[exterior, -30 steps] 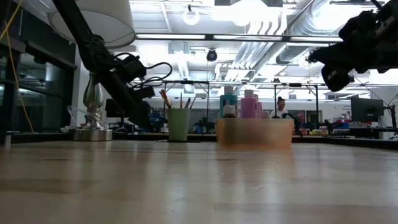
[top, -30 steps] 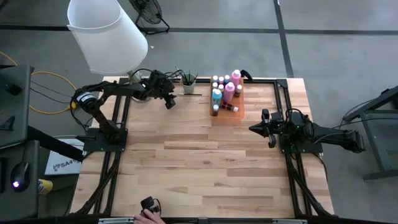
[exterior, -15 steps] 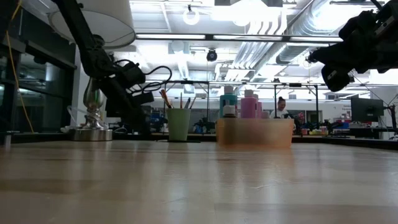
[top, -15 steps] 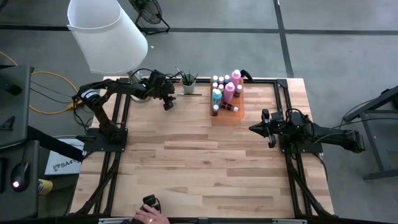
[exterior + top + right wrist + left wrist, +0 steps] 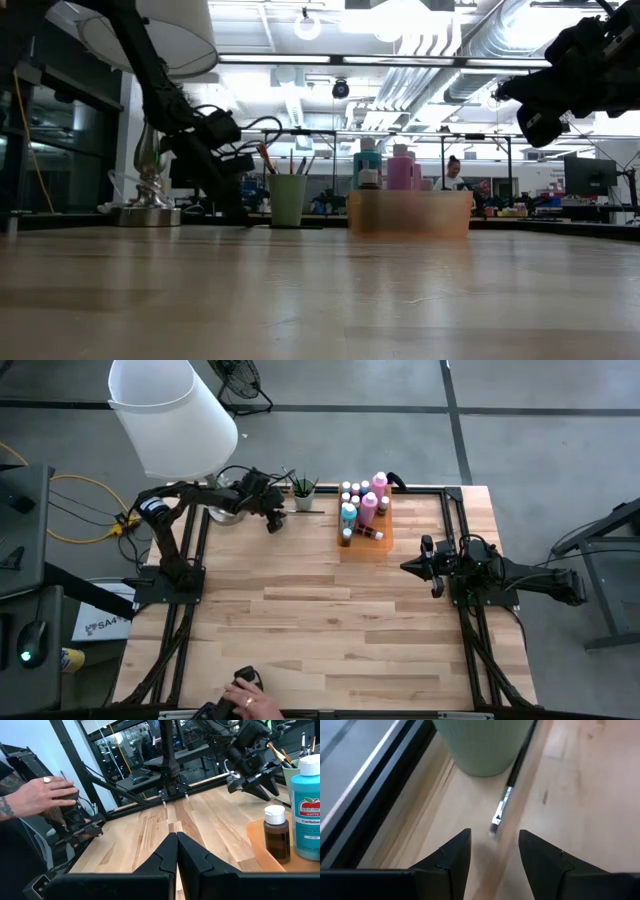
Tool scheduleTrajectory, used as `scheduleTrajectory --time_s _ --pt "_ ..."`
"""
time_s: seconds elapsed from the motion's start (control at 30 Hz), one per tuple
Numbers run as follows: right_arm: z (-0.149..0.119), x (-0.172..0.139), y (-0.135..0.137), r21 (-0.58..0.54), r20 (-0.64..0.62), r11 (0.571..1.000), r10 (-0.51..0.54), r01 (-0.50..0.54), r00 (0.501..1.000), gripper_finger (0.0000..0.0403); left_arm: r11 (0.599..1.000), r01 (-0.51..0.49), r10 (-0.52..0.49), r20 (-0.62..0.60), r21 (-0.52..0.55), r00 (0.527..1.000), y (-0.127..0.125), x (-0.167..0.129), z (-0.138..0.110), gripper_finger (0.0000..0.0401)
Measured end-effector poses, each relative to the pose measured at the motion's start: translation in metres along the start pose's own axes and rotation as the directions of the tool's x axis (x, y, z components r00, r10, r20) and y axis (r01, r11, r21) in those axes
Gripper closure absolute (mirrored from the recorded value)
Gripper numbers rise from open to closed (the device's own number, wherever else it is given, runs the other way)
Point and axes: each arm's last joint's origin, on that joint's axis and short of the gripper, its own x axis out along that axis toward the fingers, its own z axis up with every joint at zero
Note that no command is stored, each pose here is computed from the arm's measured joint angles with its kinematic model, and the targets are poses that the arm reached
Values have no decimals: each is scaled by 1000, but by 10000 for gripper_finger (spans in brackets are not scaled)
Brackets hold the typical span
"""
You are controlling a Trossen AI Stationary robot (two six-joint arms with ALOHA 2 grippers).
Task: Pick & Place Paint Supplies
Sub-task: Put the black paint brush into the green cup
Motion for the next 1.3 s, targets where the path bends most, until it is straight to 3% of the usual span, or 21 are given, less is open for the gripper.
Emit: scheduleTrajectory --time_s 1.3 --pt "0 0 0 0 0 1000 0 0 1000 401 1000 -11 11 -14 -17 1000 -2 8 6 240"
